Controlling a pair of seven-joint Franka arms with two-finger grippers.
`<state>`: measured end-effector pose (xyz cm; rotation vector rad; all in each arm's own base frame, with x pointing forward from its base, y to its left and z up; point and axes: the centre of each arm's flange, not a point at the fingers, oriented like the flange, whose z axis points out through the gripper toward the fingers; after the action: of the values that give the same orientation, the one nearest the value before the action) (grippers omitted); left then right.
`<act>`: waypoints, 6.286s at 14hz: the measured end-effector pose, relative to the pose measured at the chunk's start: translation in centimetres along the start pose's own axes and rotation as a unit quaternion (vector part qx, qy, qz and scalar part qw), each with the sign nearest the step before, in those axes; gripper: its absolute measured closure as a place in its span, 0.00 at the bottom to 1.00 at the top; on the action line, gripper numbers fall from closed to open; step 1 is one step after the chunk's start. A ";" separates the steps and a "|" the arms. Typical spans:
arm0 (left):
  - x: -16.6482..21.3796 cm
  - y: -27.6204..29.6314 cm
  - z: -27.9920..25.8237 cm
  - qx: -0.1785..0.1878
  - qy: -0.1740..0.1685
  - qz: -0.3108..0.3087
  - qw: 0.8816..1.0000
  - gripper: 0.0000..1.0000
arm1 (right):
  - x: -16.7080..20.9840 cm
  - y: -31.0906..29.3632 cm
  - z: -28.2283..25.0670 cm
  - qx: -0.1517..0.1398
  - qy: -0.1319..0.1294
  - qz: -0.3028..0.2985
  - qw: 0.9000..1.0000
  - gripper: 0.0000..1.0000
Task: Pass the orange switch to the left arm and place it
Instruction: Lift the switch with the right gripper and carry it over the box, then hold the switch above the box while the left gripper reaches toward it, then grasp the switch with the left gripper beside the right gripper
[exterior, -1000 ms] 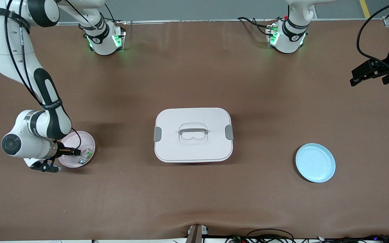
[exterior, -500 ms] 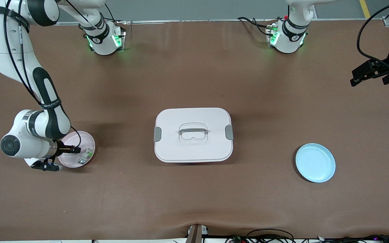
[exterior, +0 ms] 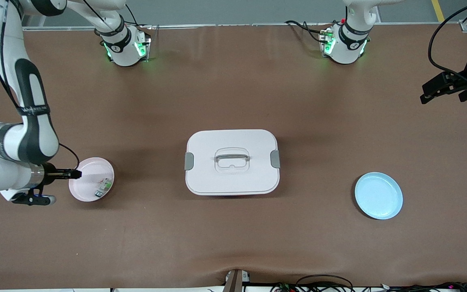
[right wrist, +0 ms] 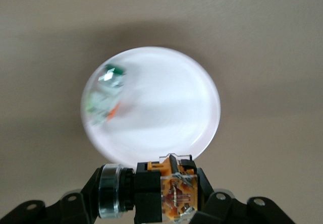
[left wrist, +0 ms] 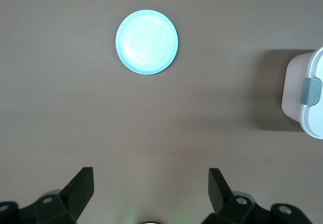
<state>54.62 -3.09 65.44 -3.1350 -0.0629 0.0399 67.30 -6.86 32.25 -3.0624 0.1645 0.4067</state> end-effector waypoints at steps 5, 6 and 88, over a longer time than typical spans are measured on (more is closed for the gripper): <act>-0.1 0.1 -0.3 -0.001 0.003 0.001 1.000 0.00 | -1.4 -7.1 -4.1 0.079 -0.019 0.044 0.996 0.27; -0.1 0.1 -0.4 -0.001 0.004 0.000 1.000 0.00 | -1.6 -7.7 -4.6 0.099 -0.024 0.051 0.994 0.27; 1.5 30.4 11.8 -0.281 -0.104 -0.051 0.953 0.32 | -20.1 -55.2 -9.0 0.349 -0.261 0.559 0.706 0.27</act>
<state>57.06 -33.36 53.45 -3.6722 -0.2852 0.4261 56.48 49.38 48.02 -1.6594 1.6704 0.9177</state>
